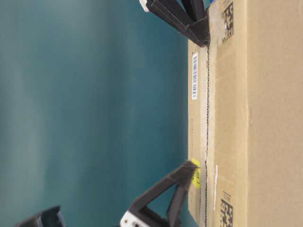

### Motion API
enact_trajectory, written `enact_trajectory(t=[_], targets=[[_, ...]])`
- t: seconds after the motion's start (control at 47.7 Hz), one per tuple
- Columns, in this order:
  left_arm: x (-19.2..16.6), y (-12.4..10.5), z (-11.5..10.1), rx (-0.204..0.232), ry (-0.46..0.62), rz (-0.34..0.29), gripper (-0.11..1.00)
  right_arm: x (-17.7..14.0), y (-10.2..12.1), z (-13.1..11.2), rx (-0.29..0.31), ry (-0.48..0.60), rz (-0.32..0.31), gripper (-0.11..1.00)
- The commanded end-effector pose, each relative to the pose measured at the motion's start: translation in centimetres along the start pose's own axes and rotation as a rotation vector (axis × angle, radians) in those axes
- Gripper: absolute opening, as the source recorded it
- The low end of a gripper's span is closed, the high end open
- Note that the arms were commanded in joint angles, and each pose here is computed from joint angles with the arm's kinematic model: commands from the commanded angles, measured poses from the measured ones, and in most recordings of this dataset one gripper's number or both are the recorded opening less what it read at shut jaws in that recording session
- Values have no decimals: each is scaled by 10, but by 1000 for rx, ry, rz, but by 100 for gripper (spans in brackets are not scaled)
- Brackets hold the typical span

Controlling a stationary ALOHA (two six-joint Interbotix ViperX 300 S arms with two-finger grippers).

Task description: Close the cardboard box.

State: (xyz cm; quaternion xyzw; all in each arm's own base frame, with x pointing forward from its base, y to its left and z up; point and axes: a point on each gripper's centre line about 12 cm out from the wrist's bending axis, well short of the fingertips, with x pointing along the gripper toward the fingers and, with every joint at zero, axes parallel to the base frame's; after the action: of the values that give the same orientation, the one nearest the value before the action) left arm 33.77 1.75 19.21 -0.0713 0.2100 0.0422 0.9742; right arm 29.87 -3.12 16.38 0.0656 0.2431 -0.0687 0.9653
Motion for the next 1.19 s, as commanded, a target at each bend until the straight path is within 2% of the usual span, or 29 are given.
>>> enact_trajectory(t=[0.0, 0.126, 0.293, 0.482, 0.566, 0.817, 1.173], targets=[[-9, -5, 11, 15, -98, -20, 0, -1, -6, 1, 15, -2, -17, 0], [-15, -6, 2, 33, -129, -30, 0, -1, -6, 1, 15, 0, -17, 0], [-20, -3, -19, 37, -169, -33, 0, -1, -6, 1, 16, -2, -19, 0], [-29, 4, -34, 90, -237, -11, 0, -1, -6, 2, 15, -9, -17, 0], [-30, 9, -39, 103, -230, 9, 0, -1, -6, 2, 16, -11, -17, 0], [-24, 19, -53, 104, -176, 40, 0, -1, -5, 4, 21, -22, -16, 0], [-23, 16, -60, 105, -159, 28, 0, -1, -6, 4, 23, -22, -17, 0]])
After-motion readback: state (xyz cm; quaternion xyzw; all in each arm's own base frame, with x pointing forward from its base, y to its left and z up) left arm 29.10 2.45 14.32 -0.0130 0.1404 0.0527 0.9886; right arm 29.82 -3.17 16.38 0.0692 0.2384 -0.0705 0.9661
